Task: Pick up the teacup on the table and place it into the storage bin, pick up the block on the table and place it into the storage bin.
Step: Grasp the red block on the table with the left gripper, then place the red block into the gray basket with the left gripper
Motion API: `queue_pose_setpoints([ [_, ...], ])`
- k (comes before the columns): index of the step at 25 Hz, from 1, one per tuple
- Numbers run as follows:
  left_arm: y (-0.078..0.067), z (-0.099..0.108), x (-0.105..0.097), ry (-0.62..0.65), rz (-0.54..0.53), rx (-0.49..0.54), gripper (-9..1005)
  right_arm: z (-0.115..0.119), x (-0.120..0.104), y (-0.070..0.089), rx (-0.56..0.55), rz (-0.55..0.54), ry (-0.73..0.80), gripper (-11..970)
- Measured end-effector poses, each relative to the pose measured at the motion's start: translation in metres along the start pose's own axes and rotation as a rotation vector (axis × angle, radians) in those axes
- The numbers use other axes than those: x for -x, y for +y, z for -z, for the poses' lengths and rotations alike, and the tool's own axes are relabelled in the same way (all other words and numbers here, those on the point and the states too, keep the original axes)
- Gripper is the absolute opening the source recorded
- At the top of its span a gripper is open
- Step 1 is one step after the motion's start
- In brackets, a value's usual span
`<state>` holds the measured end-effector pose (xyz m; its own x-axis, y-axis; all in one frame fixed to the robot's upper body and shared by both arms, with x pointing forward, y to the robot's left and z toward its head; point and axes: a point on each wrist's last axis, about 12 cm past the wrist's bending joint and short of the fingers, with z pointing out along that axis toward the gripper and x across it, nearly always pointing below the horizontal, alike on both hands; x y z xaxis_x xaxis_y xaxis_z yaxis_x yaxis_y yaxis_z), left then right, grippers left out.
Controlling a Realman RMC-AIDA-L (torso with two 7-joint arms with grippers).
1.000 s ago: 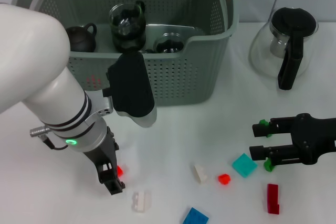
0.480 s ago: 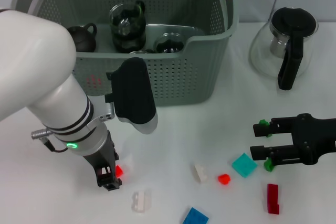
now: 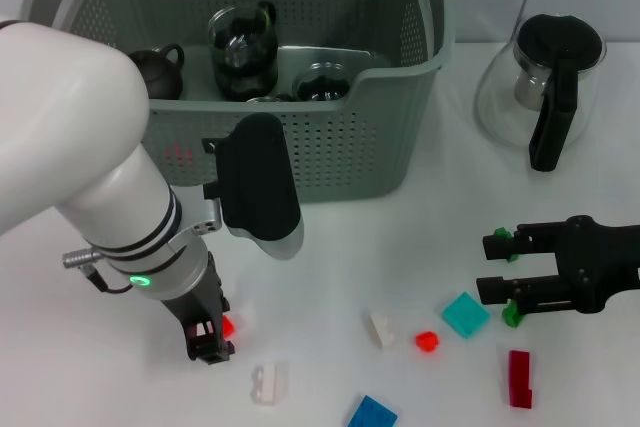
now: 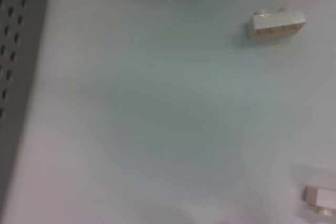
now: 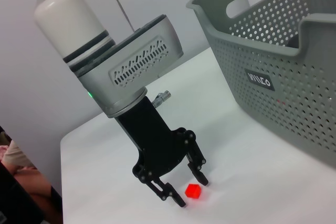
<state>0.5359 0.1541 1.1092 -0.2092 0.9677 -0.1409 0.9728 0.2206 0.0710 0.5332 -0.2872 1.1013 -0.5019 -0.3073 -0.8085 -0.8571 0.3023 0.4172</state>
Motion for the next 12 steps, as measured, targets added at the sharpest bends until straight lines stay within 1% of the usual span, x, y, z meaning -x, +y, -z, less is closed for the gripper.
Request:
queue_pose_setpoints([
  [9,-0.0002,0.0000,0.0010,-0.001,-0.001,-0.001,455,0.0005,-0.0012,0.0003,-0.001,-0.003,-0.001,744],
  [11,0.0002,0.0009,0.0015,-0.005,0.001,0.001,368,0.0008,-0.0017,0.0003,-0.002,-0.002,-0.002,743],
  [12,0.0004,0.0055,0.0033,-0.026,0.005,0.003,324,0.0011,-0.0021,0.0004,-0.003,-0.001,-0.002,743],
])
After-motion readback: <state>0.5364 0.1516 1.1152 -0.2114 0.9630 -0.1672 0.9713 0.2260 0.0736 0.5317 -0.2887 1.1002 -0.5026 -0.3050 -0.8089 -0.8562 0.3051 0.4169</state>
